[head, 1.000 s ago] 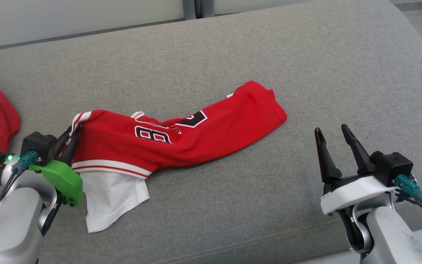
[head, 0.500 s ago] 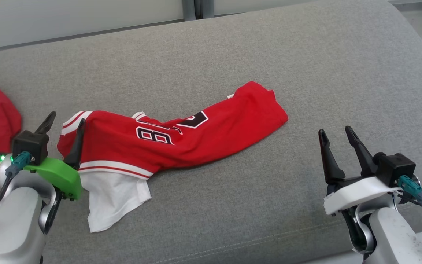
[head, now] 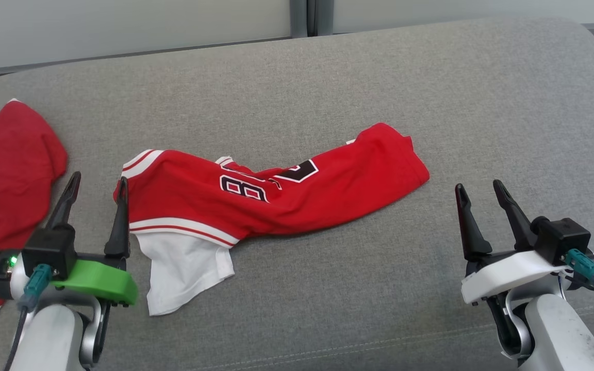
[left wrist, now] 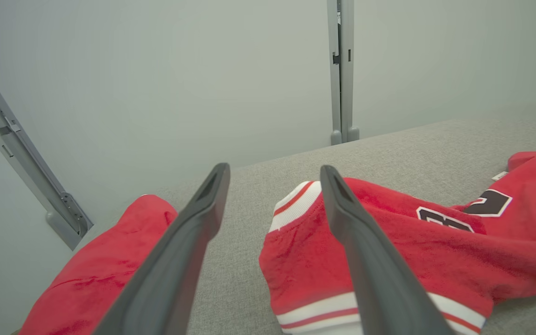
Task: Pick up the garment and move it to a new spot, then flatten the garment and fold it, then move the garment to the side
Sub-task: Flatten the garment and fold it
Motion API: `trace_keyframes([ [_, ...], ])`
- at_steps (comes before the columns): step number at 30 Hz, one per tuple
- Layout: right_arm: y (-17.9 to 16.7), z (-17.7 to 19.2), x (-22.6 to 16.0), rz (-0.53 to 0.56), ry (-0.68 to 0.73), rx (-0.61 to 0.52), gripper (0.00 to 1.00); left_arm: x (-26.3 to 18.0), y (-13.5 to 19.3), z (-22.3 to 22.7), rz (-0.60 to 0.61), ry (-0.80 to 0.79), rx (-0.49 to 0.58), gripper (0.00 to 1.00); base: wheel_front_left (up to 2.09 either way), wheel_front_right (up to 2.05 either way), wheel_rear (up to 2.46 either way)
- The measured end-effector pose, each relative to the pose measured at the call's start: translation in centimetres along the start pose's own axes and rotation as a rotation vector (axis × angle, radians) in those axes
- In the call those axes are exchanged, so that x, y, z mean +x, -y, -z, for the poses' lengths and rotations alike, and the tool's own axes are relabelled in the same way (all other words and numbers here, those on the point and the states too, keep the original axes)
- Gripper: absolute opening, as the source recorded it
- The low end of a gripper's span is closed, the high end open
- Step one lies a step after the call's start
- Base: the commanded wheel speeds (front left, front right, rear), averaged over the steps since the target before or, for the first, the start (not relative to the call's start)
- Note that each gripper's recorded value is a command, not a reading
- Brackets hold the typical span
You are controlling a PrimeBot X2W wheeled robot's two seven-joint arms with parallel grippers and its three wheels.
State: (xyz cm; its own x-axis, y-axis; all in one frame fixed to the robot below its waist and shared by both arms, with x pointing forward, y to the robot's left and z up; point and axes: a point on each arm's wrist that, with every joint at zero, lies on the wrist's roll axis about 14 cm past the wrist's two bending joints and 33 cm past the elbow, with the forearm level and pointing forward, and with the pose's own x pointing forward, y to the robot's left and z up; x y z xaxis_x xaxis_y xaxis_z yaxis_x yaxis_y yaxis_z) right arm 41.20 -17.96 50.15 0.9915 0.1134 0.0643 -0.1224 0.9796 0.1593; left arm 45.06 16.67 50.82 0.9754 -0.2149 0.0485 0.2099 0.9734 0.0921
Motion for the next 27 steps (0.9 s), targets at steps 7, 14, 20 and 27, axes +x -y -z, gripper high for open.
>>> trace_keyframes([
  [7,-0.8,0.0,-0.1,-0.022,-0.001,0.001,1.00,-2.8,-0.4,-1.0,-0.072,0.037,-0.028,1.00,0.00,0.00,0.00],
  [14,-1.1,-0.4,-0.3,-0.032,0.009,-0.002,1.00,-5.8,-0.7,-1.7,-0.155,0.067,-0.073,1.00,0.00,0.00,0.00],
  [20,-1.7,-0.5,-0.2,-0.048,0.011,-0.004,1.00,-7.8,-1.2,-1.2,-0.209,0.058,-0.096,1.00,0.00,0.00,0.00],
  [27,-1.5,1.2,-0.6,-0.051,-0.047,-0.020,1.00,-9.3,-2.6,-1.7,-0.277,0.068,-0.066,1.00,0.00,0.00,0.00],
])
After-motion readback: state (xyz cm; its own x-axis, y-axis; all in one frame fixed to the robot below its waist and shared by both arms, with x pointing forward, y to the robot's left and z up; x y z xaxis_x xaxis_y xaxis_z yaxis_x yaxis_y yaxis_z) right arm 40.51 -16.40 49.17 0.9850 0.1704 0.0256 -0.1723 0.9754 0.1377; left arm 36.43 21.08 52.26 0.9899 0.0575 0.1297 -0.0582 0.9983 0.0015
